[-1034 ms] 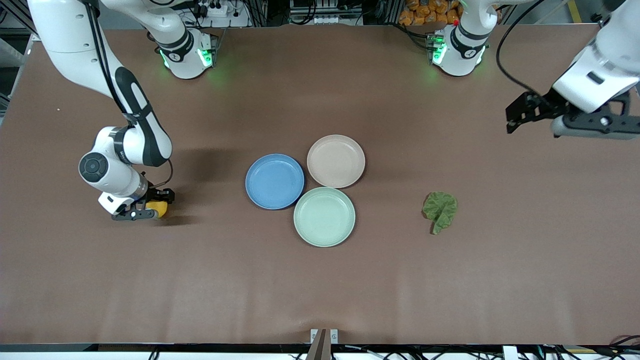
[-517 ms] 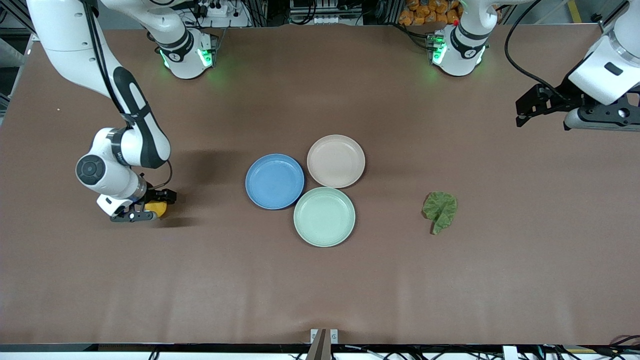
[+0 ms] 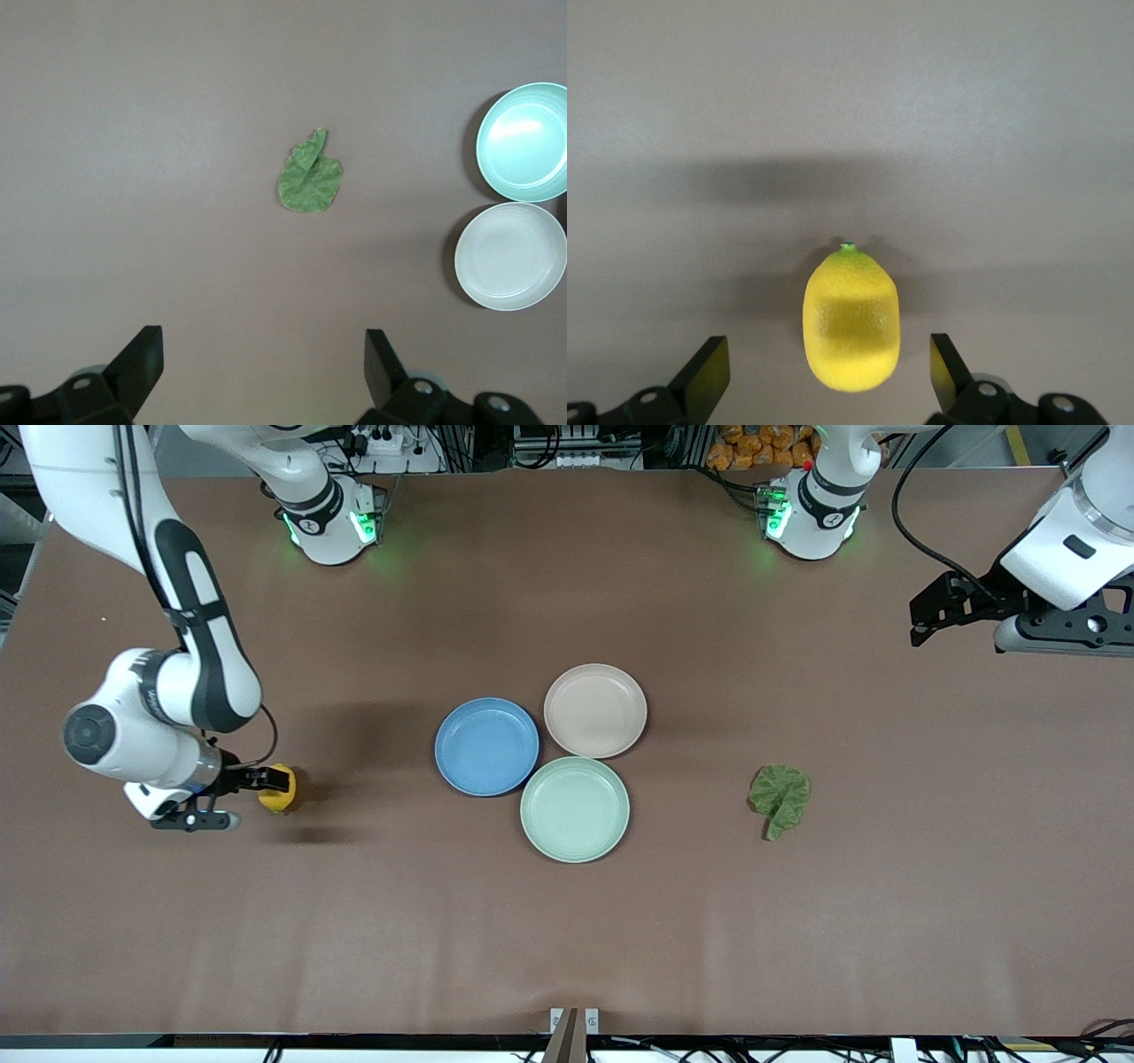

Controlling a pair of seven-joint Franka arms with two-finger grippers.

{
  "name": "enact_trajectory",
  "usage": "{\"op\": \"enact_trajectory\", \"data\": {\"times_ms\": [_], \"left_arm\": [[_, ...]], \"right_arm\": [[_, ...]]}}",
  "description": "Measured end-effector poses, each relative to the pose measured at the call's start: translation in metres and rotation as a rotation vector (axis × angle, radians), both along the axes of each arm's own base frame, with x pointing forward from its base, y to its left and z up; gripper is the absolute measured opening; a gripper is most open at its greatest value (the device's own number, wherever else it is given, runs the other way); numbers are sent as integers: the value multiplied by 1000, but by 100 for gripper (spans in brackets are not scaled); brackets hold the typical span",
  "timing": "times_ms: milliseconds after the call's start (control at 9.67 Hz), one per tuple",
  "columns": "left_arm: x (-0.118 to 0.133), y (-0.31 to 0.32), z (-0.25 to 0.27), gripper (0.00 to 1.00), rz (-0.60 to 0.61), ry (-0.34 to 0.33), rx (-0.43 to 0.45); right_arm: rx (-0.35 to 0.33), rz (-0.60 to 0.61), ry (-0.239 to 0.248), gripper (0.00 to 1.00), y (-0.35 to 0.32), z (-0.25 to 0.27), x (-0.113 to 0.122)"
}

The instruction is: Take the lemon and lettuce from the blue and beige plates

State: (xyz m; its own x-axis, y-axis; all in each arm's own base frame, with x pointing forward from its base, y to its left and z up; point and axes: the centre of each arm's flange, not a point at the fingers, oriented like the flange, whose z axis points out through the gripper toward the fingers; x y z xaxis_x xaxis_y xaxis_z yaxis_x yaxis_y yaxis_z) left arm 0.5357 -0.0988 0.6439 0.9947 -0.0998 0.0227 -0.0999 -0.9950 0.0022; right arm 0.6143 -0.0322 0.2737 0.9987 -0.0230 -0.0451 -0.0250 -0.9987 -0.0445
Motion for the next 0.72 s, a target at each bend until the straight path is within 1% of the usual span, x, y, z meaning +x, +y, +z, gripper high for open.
{"op": "enact_trajectory", "data": {"times_ms": [103, 310, 517, 724], "left_arm": [[0, 0, 2, 100, 0, -2, 0], [-2, 0, 7, 100, 0, 0, 0], [-3, 0, 7, 100, -1, 5, 1], [-3, 0, 7, 100, -1, 6, 1]], "right_arm": [[9, -7, -11, 100, -4, 16, 0], [37, -7, -6, 100, -7, 45, -5], [35, 9, 6, 100, -10, 75, -10], [36, 3, 58, 100, -5, 119, -12]]}}
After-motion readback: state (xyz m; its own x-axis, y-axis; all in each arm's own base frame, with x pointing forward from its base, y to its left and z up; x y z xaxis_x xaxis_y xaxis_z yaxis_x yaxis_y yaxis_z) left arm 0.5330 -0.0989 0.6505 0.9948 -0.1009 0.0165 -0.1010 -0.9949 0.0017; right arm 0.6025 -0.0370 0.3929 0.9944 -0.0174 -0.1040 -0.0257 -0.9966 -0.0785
